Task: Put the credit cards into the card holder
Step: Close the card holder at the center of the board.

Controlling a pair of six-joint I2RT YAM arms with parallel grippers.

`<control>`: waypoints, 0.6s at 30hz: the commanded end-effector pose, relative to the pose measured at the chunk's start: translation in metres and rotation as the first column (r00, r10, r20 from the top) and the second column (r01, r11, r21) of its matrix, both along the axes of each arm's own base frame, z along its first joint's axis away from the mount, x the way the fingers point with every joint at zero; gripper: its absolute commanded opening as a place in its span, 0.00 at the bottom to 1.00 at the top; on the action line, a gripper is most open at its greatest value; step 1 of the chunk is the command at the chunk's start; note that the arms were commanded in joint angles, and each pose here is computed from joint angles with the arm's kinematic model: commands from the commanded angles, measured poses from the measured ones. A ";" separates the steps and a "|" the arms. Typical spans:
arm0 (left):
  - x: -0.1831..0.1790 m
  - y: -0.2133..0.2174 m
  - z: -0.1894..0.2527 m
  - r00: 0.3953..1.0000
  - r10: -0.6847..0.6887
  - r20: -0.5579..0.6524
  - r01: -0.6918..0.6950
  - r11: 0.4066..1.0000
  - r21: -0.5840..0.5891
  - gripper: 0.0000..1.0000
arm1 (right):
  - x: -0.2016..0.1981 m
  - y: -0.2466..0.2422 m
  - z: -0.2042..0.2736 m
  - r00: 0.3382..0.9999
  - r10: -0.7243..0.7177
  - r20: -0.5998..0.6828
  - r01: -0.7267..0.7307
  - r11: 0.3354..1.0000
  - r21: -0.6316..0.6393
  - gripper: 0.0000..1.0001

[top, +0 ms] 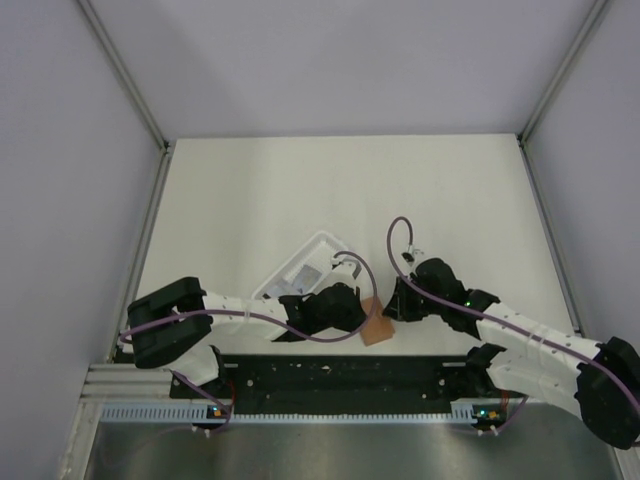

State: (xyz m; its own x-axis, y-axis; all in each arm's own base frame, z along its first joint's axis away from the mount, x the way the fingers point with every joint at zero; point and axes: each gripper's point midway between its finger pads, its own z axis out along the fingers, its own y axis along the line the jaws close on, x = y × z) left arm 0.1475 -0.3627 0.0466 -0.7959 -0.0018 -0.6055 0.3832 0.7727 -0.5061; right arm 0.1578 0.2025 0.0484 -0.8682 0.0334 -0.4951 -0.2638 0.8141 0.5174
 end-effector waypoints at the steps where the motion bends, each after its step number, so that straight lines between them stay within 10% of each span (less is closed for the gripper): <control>1: 0.003 -0.002 0.005 1.000 -0.001 0.023 0.002 1.000 -0.006 0.00 | 0.011 0.013 0.014 0.999 0.020 0.043 -0.023 0.998 0.059 0.18; 18: 0.003 -0.004 0.003 1.000 -0.007 0.021 0.007 1.000 -0.002 0.00 | 0.011 0.022 0.008 0.999 0.045 0.017 -0.046 0.996 0.077 0.18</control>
